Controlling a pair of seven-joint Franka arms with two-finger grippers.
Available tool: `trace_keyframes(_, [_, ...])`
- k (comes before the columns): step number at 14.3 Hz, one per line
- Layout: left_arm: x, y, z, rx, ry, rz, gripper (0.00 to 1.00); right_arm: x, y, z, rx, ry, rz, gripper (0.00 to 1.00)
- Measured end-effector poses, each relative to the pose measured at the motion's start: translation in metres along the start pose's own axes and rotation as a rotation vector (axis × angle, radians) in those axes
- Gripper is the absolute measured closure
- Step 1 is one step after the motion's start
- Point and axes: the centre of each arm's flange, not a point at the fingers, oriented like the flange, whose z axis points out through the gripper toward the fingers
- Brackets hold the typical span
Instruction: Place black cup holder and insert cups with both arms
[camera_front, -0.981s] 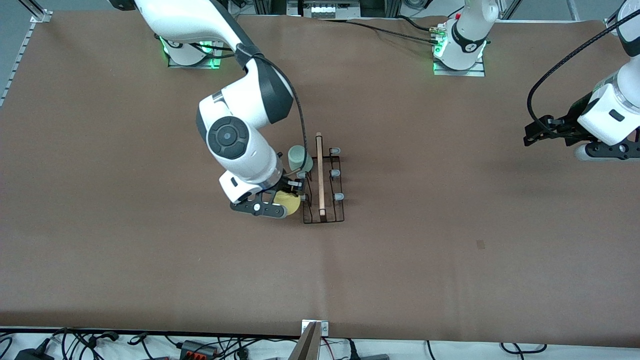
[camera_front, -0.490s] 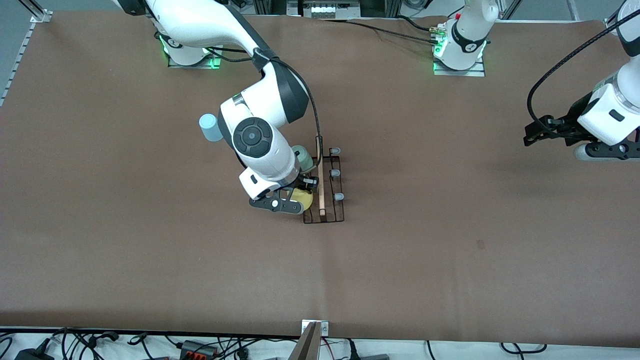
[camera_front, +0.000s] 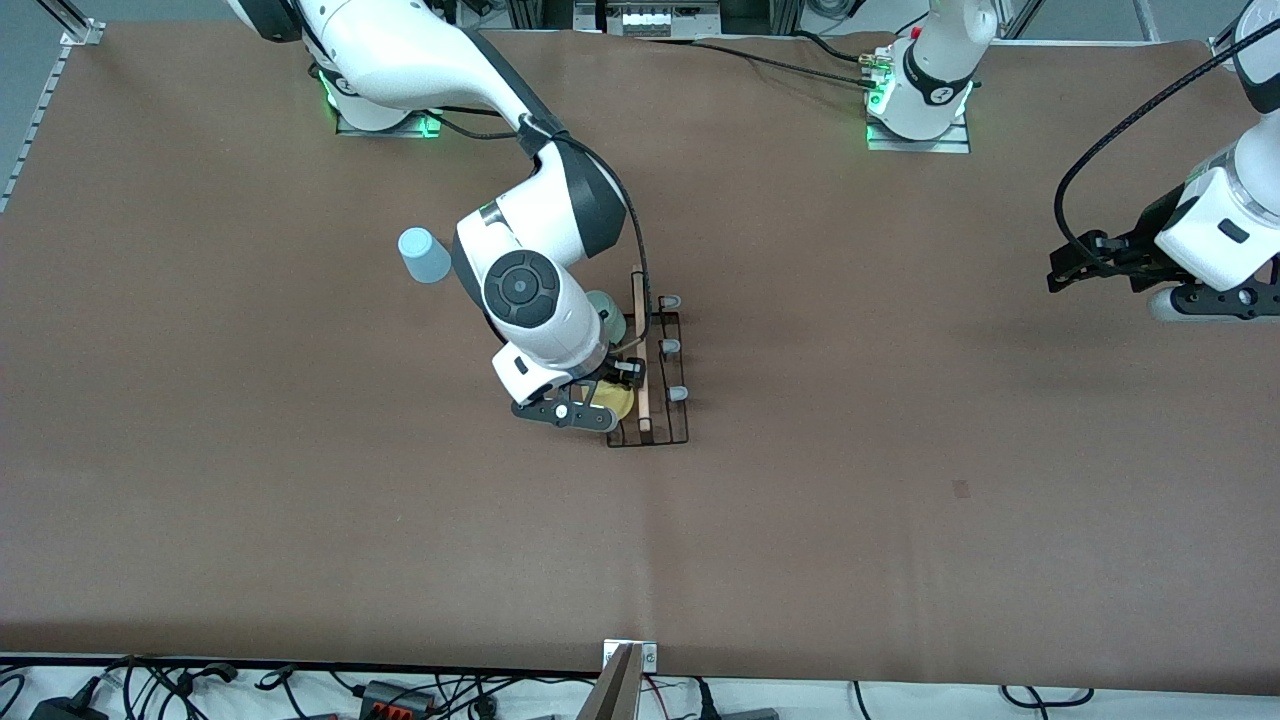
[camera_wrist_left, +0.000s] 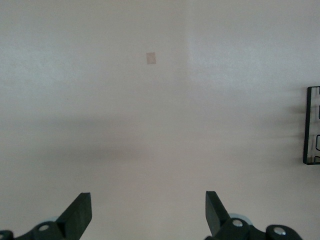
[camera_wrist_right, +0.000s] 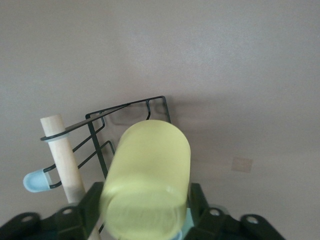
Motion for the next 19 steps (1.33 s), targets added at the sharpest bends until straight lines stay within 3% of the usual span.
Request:
trace_keyframes(2, [0.0, 0.0, 0.0, 0.0, 0.0, 0.0, 0.0, 0.001, 0.0, -0.002, 0.003, 0.004, 0.002, 0.01])
trace_keyframes(8, [0.0, 0.0, 0.0, 0.0, 0.0, 0.0, 0.0, 0.026, 0.033, -0.054, -0.016, 0.036, 0.046, 0.0])
trace_keyframes(14, [0.0, 0.0, 0.0, 0.0, 0.0, 0.0, 0.0, 0.081, 0.161, -0.172, -0.098, 0.054, -0.042, 0.0])
trace_keyframes(19, [0.0, 0.0, 0.0, 0.0, 0.0, 0.0, 0.0, 0.105, 0.236, -0.221, -0.089, 0.077, -0.027, 0.0])
